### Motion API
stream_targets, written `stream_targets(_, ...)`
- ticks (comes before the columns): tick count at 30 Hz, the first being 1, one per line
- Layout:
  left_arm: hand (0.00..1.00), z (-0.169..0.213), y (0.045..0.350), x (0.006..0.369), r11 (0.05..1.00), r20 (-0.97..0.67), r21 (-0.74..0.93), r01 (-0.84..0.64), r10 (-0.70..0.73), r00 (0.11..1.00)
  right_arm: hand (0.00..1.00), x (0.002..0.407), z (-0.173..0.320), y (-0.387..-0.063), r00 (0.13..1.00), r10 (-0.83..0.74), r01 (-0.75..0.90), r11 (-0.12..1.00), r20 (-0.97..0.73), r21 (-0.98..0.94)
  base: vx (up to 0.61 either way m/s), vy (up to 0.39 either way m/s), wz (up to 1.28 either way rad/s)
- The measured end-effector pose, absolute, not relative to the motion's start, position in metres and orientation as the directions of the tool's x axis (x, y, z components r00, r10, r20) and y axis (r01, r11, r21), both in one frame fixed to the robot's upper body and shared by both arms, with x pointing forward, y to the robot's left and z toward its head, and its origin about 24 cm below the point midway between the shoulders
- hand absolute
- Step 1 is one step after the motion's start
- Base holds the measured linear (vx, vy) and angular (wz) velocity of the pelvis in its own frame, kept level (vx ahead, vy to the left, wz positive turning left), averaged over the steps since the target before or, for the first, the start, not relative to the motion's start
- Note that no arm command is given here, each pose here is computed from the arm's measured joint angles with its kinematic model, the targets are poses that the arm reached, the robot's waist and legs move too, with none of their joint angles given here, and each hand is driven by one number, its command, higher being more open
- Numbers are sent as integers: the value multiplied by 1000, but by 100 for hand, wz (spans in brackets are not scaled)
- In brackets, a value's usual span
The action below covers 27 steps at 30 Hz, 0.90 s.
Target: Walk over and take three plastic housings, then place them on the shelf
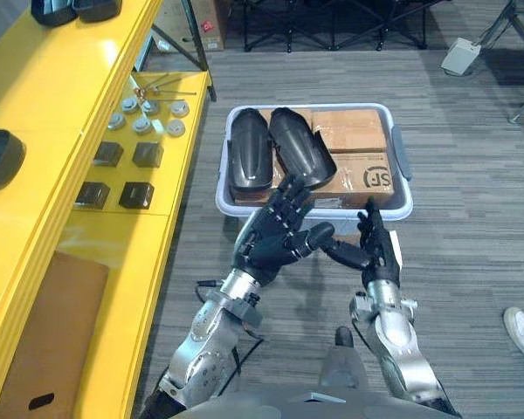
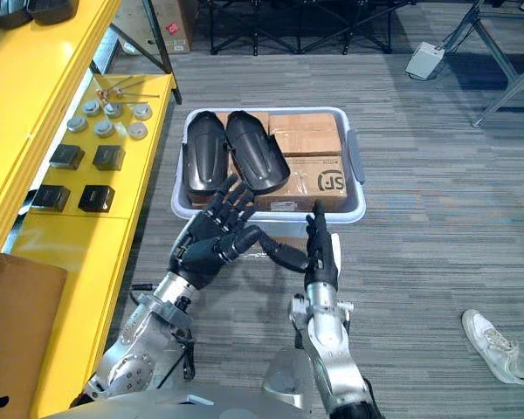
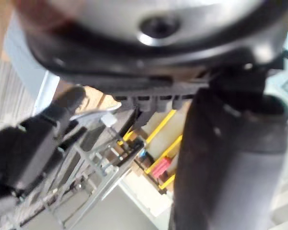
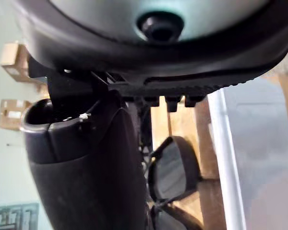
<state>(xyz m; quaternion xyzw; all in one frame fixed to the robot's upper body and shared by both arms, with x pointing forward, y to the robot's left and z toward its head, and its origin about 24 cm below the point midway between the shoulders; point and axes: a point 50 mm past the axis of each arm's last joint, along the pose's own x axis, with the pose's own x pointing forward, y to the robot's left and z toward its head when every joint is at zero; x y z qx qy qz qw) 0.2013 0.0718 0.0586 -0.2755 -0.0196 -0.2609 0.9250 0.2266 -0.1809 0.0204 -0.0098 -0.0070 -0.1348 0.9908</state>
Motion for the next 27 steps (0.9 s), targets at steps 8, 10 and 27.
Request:
stream_targets(8,100,-19,116,206,933,-249,-256,253,-316,915,100,279,97,-262,740,-614,632,775,273,30,-93,-27,6)
stream_targets(10,100,-46,137,192,966,-375,-220,138,-214,902,100,284,123,-283,675,-655,682,730,339,50,-17,-75,4)
stream_targets(27,100,-77,166,194,988,-399,-149,-34,-28,916,100,350,250,-341,664,-629,737,642,404,-213,-12,-6,9)
